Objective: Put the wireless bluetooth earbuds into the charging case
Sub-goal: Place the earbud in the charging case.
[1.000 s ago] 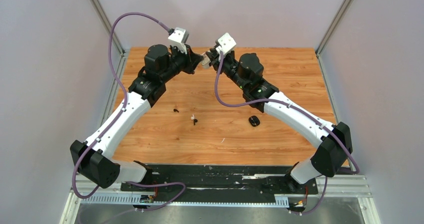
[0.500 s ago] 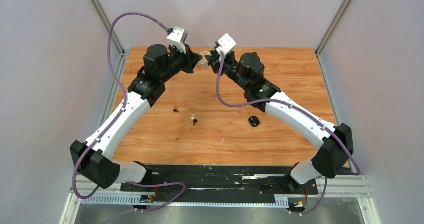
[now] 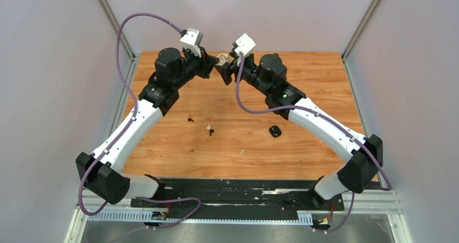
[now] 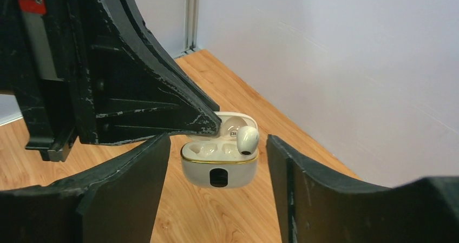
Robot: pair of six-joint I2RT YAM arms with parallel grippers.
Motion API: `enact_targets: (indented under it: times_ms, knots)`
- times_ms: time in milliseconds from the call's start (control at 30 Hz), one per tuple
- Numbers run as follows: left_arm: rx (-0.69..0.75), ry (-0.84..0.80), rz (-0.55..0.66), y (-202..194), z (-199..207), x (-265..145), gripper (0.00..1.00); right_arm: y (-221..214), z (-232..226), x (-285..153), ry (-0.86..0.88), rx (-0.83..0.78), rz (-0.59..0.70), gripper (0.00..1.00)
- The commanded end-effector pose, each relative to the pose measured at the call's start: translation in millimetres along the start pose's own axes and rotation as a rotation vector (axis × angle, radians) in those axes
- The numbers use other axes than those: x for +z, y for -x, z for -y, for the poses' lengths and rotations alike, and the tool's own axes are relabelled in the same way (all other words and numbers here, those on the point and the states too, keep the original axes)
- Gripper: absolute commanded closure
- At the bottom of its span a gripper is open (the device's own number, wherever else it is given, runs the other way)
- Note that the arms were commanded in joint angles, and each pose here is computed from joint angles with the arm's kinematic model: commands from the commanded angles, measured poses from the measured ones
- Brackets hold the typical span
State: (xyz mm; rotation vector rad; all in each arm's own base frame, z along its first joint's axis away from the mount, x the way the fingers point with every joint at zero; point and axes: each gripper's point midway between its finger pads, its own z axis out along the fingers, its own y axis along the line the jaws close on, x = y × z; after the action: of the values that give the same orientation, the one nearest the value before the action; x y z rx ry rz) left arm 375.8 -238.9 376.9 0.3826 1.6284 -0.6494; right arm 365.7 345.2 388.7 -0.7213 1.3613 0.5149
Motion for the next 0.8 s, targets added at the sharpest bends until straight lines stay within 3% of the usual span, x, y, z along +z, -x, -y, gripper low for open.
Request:
enact_targets:
  times_ms: [0,233,400,500,667,767]
  knots:
    - [0.036,-0.018,0.054,12.5,1.4,0.1,1.0,47.1,-2.6,-12.1,0.037,0.054,0.084,0.27]
    - [0.083,-0.043,0.059,8.2,2.6,1.3,1.0,56.3,-7.7,-39.1,0.158,0.106,0.052,0.14]
    - [0.133,-0.088,0.057,2.9,8.0,-0.4,1.0,60.4,22.9,-53.0,0.274,0.284,-0.021,0.12]
    - [0.178,-0.146,0.058,-2.0,16.3,-4.5,1.0,56.9,32.7,-65.1,0.422,0.333,-0.064,0.15]
    - [0.237,-0.223,0.05,-9.7,27.2,-10.7,1.0,17.9,14.9,-82.9,0.621,0.234,-0.154,0.16]
    - [0.26,-0.256,0.037,-13.7,31.5,-13.0,1.0,2.0,7.0,-91.3,0.667,0.202,-0.178,0.24]
